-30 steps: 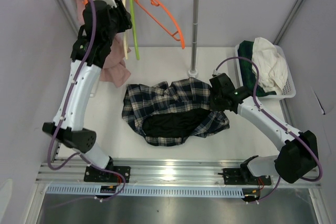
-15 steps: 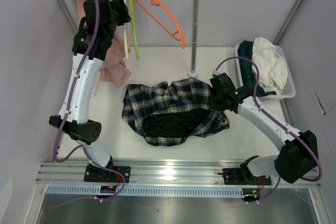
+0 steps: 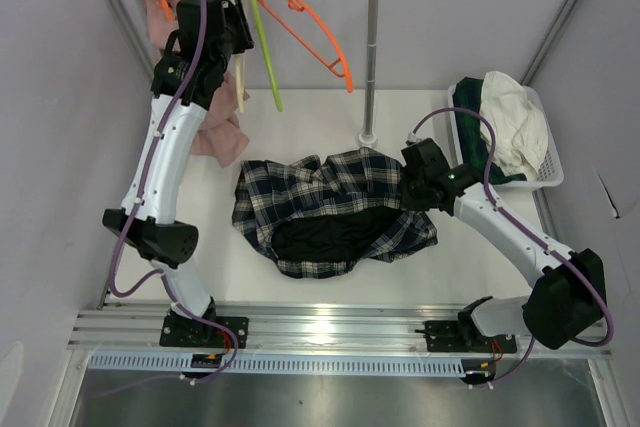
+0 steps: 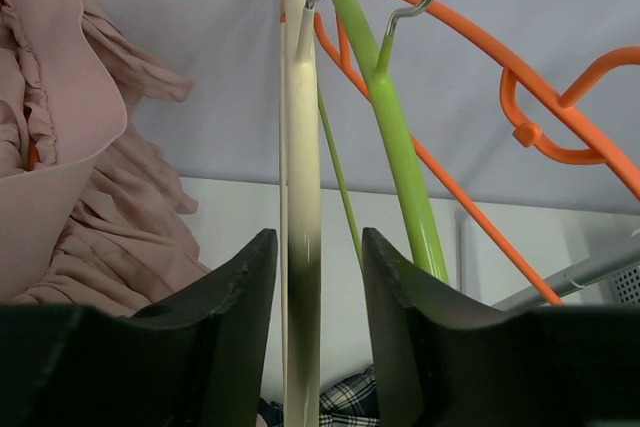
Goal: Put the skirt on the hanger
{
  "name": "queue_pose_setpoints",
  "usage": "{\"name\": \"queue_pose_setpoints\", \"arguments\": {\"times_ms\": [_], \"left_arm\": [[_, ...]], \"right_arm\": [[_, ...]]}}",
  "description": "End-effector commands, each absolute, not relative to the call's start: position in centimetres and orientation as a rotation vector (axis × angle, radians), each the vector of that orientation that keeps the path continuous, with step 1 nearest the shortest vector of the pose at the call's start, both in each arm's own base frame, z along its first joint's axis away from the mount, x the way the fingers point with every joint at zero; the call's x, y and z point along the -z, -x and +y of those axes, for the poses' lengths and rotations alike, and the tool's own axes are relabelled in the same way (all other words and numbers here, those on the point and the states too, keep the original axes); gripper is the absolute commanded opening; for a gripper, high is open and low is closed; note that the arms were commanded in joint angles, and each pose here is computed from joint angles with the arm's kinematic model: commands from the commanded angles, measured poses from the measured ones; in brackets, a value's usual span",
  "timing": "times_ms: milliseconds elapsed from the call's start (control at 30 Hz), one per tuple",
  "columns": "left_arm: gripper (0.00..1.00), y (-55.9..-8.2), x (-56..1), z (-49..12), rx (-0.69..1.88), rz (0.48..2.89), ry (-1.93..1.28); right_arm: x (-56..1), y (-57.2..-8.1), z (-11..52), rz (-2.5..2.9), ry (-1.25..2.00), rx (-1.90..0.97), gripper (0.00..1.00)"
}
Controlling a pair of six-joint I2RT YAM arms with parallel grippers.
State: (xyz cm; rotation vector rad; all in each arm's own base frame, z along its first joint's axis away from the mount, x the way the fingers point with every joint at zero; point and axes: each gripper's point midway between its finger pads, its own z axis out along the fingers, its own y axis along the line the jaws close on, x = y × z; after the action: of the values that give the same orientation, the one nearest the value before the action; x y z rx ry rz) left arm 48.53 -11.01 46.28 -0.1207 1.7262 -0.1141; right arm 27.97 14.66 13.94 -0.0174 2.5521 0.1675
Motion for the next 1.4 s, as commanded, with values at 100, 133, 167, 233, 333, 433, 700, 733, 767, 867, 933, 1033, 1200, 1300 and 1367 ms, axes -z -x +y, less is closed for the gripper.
{"name": "queue_pose_setpoints", "arguments": {"times_ms": [100, 133, 167, 233, 333, 433, 700, 733, 767, 867, 933, 1033, 1200, 1300, 1367], "left_arm": [[0.31, -48.5, -47.1, -11.1, 0.101, 1.709, 0.085], [0.26, -48.5, -47.2, -11.1, 0.103, 1.708, 0.079], [0.24, -48.6, -47.1, -11.3, 0.107, 1.709, 0.073], [0.12, -48.6, -47.2, -11.6, 0.12, 1.708, 0.056], [0.03, -48.5, -47.6, -11.9, 0.132, 1.7, 0.037], [0.0, -48.6, -47.7, -12.8, 0.162, 1.693, -0.001], [0.0, -48.0, -47.6, -17.9, 0.267, 1.674, -0.188], [0.0, -48.0, -47.5, -18.4, 0.271, 1.674, -0.201], [0.0, -48.0, -47.4, -18.9, 0.278, 1.674, -0.22], [0.0, -47.9, -47.0, -20.5, 0.302, 1.676, -0.258], [0.0, -47.7, -47.0, -21.2, 0.32, 1.674, -0.273], [0.0, -48.0, -46.8, -20.8, 0.289, 1.684, -0.238], [0.0, -48.4, -47.3, -17.8, 0.182, 1.685, -0.107], [0.0, -48.7, -47.5, -16.3, 0.156, 1.686, -0.052], [0.0, -48.9, -47.4, -15.7, 0.138, 1.687, -0.031]], "right_arm": [[-15.0, -28.8, 14.7, 2.512, 0.03, -0.188, 0.0], [-15.0, -28.8, 14.7, 2.508, 0.031, -0.191, 0.0], [-15.0, -28.8, 14.7, 2.51, 0.031, -0.191, 0.0], [-15.0, -28.8, 14.7, 2.51, 0.032, -0.192, 0.0], [-15.1, -28.9, 14.8, 2.509, 0.035, -0.198, 0.0], [-15.1, -28.9, 14.7, 2.507, 0.033, -0.198, 0.0], [-15.0, -28.9, 14.4, 2.509, 0.031, -0.195, 0.0], [-15.0, -28.9, 14.4, 2.51, 0.031, -0.194, 0.0], [-15.0, -28.9, 14.4, 2.51, 0.035, -0.193, 0.0], [-15.0, -28.9, 14.2, 2.511, 0.031, -0.189, 0.0], [-15.1, -28.8, 14.1, 2.51, 0.028, -0.189, 0.0], [-15.2, -28.9, 14.0, 2.508, 0.027, -0.193, 0.0], [-15.2, -28.9, 13.9, 2.51, 0.028, -0.191, 0.0], [-15.2, -28.9, 14.0, 2.511, 0.027, -0.195, 0.0], [-15.2, -28.9, 14.0, 2.512, 0.026, -0.198, 0.0]]}}
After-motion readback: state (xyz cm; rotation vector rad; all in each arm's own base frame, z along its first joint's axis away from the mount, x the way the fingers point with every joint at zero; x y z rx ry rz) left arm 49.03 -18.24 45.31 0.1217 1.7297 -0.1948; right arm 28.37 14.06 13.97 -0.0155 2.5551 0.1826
